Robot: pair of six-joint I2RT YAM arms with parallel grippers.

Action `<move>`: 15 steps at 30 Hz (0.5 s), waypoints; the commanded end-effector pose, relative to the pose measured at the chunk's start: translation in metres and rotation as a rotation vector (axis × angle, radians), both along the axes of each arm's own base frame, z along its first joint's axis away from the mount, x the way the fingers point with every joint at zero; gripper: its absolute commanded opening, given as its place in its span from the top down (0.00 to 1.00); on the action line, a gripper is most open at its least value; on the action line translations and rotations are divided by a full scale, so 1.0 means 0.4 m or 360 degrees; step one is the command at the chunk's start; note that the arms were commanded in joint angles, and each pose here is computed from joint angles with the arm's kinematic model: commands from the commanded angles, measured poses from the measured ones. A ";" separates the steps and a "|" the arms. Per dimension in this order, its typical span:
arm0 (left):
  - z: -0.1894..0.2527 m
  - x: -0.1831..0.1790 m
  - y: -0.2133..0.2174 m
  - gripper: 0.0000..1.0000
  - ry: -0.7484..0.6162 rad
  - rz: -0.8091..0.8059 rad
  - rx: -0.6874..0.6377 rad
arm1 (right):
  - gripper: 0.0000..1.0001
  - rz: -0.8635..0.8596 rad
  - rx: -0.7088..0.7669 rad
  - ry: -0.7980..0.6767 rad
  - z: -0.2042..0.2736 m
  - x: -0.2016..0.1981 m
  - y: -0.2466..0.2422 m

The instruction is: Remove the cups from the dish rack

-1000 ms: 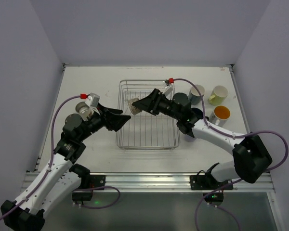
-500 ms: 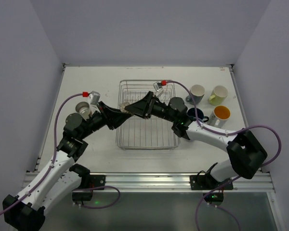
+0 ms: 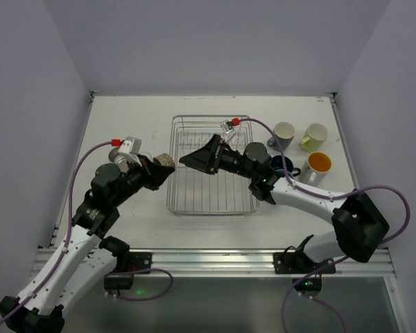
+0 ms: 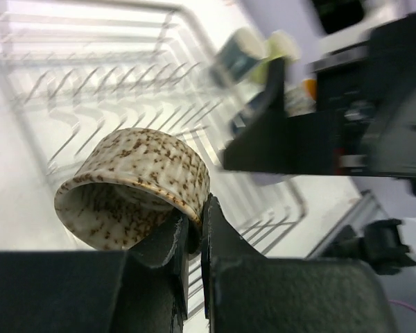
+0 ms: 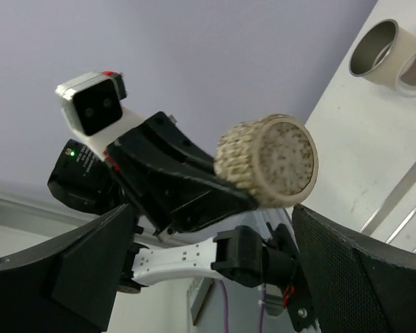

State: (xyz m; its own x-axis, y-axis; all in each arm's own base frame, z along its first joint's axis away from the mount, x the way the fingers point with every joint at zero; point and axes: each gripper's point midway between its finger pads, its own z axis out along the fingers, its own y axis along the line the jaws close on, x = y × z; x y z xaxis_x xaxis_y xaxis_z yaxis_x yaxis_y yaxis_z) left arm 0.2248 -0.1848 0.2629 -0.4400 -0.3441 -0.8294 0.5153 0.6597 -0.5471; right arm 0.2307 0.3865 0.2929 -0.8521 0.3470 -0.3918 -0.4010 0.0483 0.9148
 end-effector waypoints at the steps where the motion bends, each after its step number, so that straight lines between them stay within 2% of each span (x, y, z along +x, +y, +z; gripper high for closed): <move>1: -0.094 0.005 0.132 1.00 0.0213 0.0374 0.0374 | 0.01 -0.0078 -0.0075 -0.0138 0.014 -0.010 -0.031; 2: -0.140 -0.017 0.157 1.00 0.0347 0.0411 0.0469 | 0.01 -0.0099 -0.0094 -0.0149 0.013 -0.013 -0.042; 4: -0.158 -0.014 0.206 1.00 0.0429 0.0566 0.0568 | 0.01 -0.0148 -0.0179 -0.0160 -0.015 -0.009 -0.058; 9: -0.218 -0.017 0.264 1.00 0.0592 0.0765 0.0687 | 0.01 -0.0269 -0.0337 -0.0272 -0.008 -0.021 -0.124; 15: -0.337 0.010 0.264 1.00 0.0859 0.0811 0.0859 | 0.01 -0.0445 -0.0422 -0.0458 0.056 -0.049 -0.224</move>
